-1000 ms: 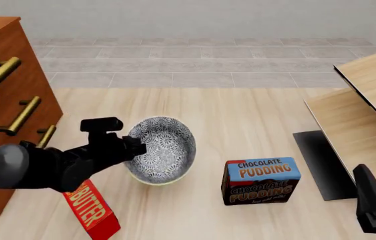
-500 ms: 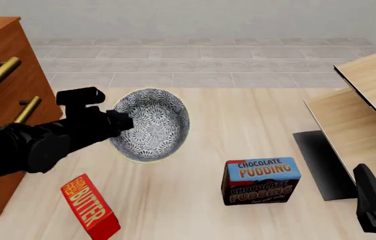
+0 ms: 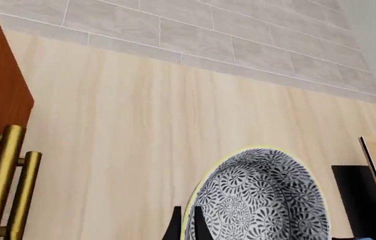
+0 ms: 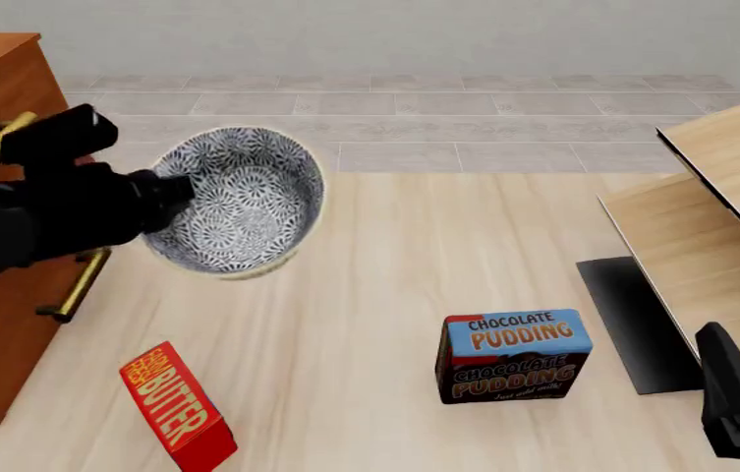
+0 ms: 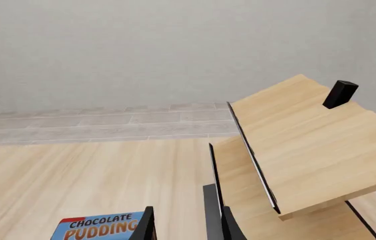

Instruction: Close the top drawer of the cabinet and put the bowl on top of it.

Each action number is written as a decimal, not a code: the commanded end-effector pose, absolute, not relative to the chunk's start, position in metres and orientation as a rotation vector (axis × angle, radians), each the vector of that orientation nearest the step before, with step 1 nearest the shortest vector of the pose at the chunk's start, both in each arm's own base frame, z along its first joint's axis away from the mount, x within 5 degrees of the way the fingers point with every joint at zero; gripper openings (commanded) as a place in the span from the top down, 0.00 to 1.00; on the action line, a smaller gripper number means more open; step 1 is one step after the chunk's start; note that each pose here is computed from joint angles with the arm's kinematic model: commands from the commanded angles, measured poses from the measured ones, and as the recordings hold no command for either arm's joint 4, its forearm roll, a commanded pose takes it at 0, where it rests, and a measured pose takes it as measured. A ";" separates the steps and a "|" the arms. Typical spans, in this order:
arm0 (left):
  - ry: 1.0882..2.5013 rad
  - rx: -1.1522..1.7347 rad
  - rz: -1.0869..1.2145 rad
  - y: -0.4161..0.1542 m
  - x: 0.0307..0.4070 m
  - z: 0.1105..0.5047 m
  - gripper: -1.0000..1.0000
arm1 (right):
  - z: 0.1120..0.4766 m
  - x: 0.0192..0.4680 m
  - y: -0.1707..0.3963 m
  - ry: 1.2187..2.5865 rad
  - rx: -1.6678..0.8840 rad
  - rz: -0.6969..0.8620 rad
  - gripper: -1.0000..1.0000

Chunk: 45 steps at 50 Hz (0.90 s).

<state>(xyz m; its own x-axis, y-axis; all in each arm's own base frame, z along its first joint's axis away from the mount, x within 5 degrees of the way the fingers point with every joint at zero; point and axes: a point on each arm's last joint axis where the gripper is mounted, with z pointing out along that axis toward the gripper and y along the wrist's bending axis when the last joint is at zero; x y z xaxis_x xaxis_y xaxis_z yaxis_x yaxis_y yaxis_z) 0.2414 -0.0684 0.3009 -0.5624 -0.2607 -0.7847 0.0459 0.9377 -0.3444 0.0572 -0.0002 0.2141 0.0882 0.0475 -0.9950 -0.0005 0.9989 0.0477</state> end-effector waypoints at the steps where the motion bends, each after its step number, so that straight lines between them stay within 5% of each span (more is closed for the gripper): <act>1: 2.130 -0.304 -0.454 -0.055 0.222 0.328 1.00 | 0.214 0.057 0.000 1.481 0.038 0.035 0.00; 31: 2.123 -0.541 -0.310 -0.005 0.212 0.387 1.00 | 0.214 0.057 0.000 1.483 0.027 0.033 0.00; 45: 2.033 -0.681 -0.228 0.025 0.198 0.450 1.00 | 0.214 0.057 0.000 1.482 0.022 0.029 0.00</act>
